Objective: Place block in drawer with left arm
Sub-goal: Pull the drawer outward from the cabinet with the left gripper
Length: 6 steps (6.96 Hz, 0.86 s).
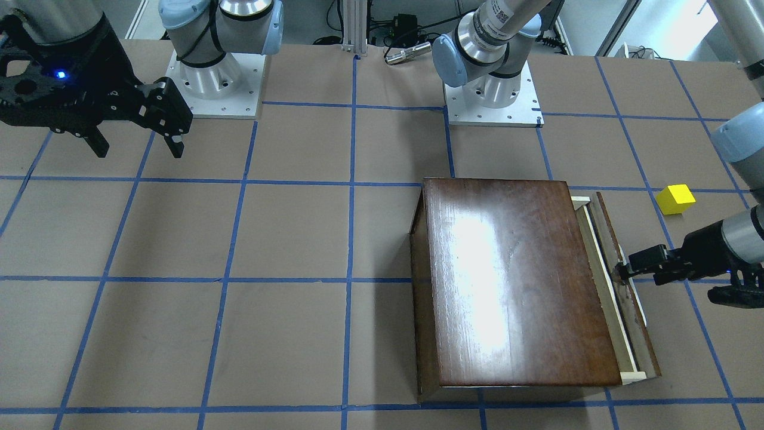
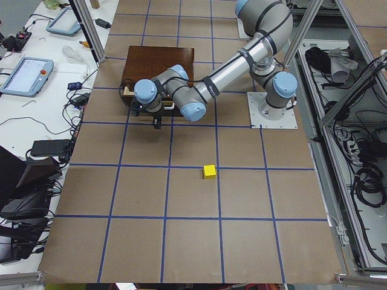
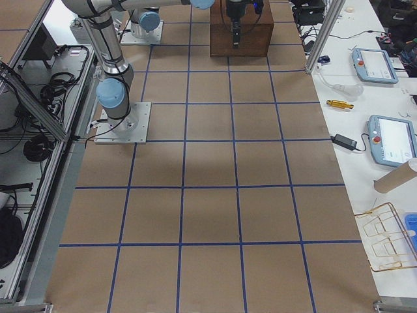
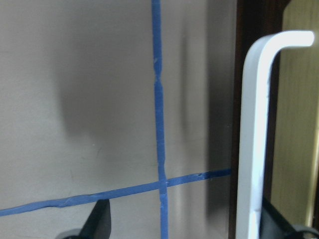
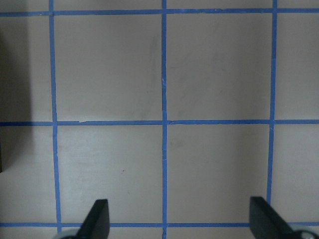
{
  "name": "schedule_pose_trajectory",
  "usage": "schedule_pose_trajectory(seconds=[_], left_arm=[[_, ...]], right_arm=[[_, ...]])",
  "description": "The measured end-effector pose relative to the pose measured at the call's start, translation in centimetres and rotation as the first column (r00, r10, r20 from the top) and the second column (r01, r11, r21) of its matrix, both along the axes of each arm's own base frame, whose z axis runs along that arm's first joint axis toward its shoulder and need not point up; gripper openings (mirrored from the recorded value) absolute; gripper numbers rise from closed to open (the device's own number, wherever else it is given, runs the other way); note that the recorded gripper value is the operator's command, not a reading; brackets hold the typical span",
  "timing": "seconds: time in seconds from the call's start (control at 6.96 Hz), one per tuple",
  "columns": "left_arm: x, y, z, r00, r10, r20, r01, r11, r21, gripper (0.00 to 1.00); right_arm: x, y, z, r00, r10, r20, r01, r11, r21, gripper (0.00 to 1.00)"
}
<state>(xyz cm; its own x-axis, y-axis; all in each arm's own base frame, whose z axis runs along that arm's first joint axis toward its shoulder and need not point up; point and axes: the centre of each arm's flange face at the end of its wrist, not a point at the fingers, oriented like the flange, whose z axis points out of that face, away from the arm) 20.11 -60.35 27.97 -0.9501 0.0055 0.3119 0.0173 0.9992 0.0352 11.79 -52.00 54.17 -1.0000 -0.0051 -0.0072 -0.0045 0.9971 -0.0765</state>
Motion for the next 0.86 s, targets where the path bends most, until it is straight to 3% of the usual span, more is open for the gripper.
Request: schedule_pose_trajectory(seconds=[0.86], left_arm=[[3.2,1.2,-0.1,1.0,0.024,-0.003,-0.024,1.0,-0.008,1.0]], right_arm=[[0.0,0.0,0.0,1.0,0.0,0.001,0.0,1.0,0.0,1.0]])
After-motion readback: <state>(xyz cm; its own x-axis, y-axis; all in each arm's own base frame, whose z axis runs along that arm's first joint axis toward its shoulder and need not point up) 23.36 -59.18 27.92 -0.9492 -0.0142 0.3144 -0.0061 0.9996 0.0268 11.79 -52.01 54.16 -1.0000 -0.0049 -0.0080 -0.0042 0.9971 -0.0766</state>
